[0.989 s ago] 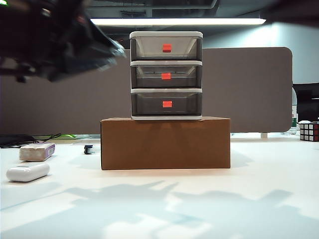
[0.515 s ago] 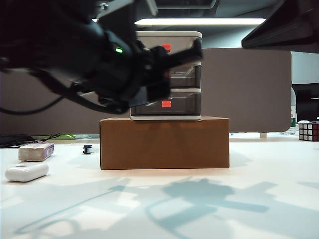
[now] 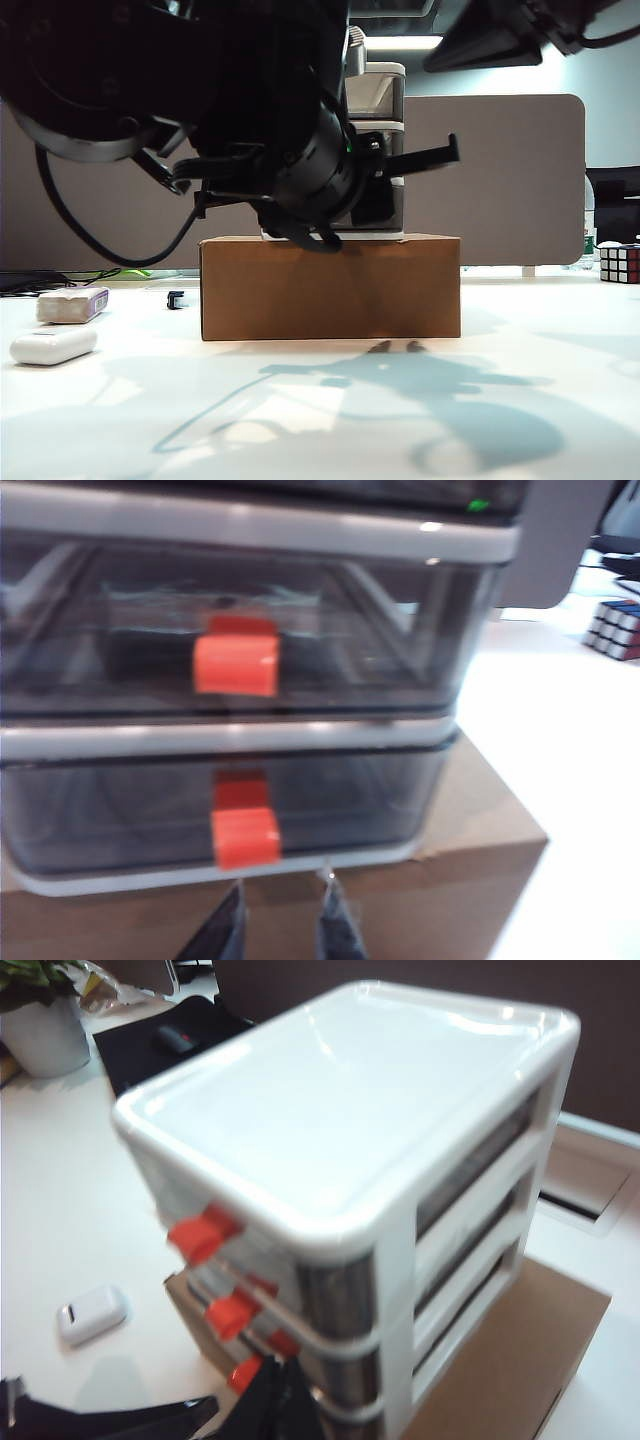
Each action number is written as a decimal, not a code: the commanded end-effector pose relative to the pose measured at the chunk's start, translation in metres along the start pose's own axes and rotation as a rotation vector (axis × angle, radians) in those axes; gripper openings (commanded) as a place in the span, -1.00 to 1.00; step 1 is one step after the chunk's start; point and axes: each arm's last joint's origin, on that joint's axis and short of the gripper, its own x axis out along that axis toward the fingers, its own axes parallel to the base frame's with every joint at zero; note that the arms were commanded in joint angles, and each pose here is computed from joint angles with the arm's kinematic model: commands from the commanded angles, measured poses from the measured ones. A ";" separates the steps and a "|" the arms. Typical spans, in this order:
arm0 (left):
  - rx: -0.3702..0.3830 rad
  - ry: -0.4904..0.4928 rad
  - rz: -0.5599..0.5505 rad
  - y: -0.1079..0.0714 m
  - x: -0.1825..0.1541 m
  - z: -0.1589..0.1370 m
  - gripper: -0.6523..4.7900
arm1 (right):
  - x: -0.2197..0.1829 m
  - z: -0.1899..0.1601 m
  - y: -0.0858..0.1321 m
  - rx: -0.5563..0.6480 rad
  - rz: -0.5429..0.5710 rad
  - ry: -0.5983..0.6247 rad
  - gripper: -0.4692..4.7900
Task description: Open the third layer of the drawer on the table, pick up the earphone case on the table and put it in, and finally close the drawer.
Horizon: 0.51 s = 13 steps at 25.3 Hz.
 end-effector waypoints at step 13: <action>-0.071 -0.021 0.016 0.007 0.014 0.008 -0.28 | 0.020 0.036 -0.008 -0.062 0.026 -0.064 -0.84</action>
